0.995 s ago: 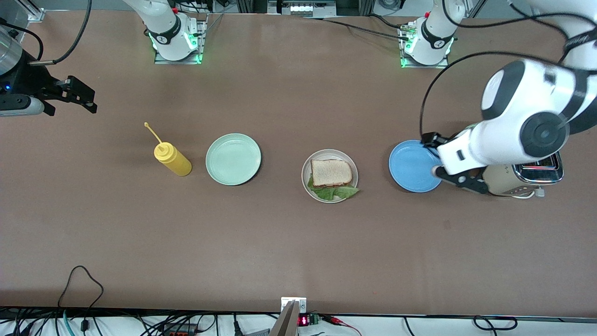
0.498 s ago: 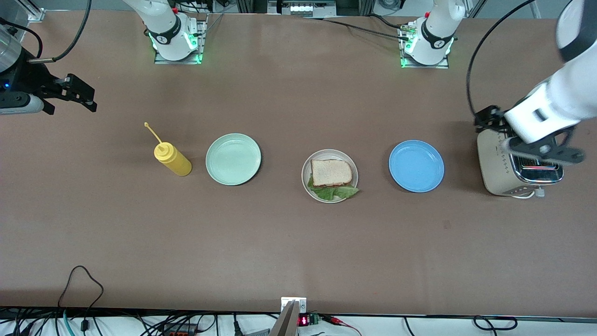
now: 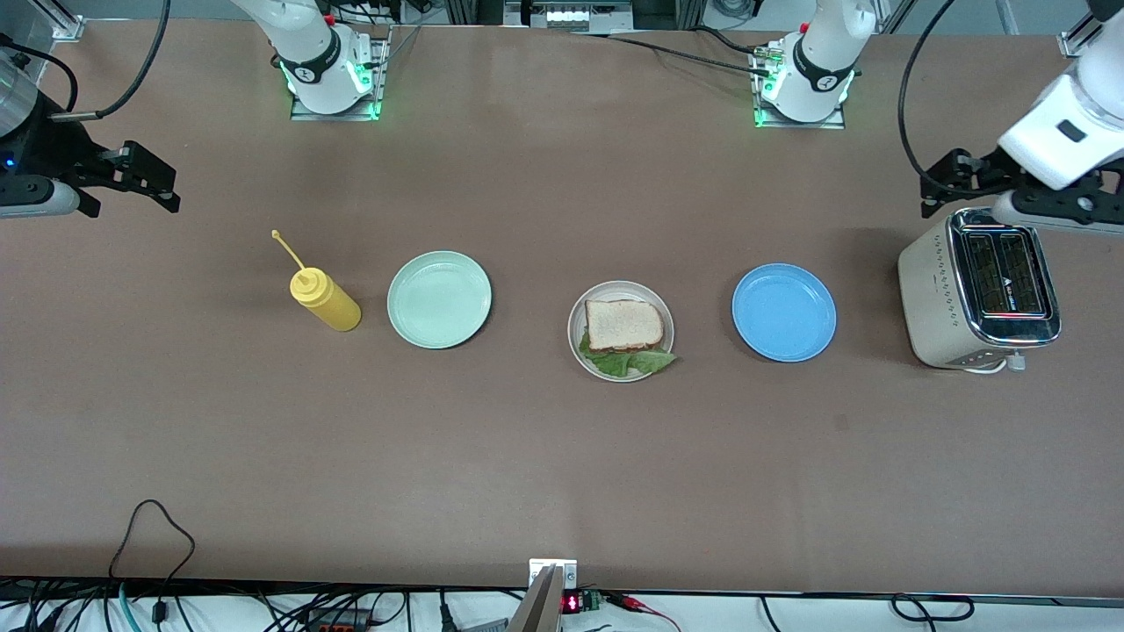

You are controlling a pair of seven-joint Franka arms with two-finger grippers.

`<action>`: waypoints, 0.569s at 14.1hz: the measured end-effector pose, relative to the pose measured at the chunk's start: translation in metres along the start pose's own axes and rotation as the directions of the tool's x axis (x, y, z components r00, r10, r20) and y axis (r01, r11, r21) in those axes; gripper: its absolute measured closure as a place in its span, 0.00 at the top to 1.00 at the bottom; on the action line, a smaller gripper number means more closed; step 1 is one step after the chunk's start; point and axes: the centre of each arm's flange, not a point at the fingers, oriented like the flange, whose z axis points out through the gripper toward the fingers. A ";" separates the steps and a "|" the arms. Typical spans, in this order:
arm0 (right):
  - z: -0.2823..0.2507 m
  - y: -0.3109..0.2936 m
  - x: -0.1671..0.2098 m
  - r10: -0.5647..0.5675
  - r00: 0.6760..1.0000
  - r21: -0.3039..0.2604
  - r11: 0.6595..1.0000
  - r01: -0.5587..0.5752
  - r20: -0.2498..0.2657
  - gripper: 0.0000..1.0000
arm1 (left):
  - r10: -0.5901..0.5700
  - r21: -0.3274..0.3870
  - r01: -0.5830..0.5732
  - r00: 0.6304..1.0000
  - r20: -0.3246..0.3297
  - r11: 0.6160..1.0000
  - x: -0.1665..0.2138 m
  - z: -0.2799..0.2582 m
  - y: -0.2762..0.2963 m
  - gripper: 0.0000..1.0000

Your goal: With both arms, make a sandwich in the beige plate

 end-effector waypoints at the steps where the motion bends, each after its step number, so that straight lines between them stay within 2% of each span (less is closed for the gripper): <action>1: 0.000 0.000 0.001 0.001 1.000 0.000 1.000 -0.001 0.000 1.00 | 0.004 0.002 -0.004 1.000 0.003 1.000 0.000 0.001 0.004 1.00; 8: 0.002 0.001 0.009 0.002 1.000 0.001 1.000 -0.002 -0.002 1.00 | -0.015 0.004 0.015 1.000 0.019 1.000 -0.001 0.006 -0.002 1.00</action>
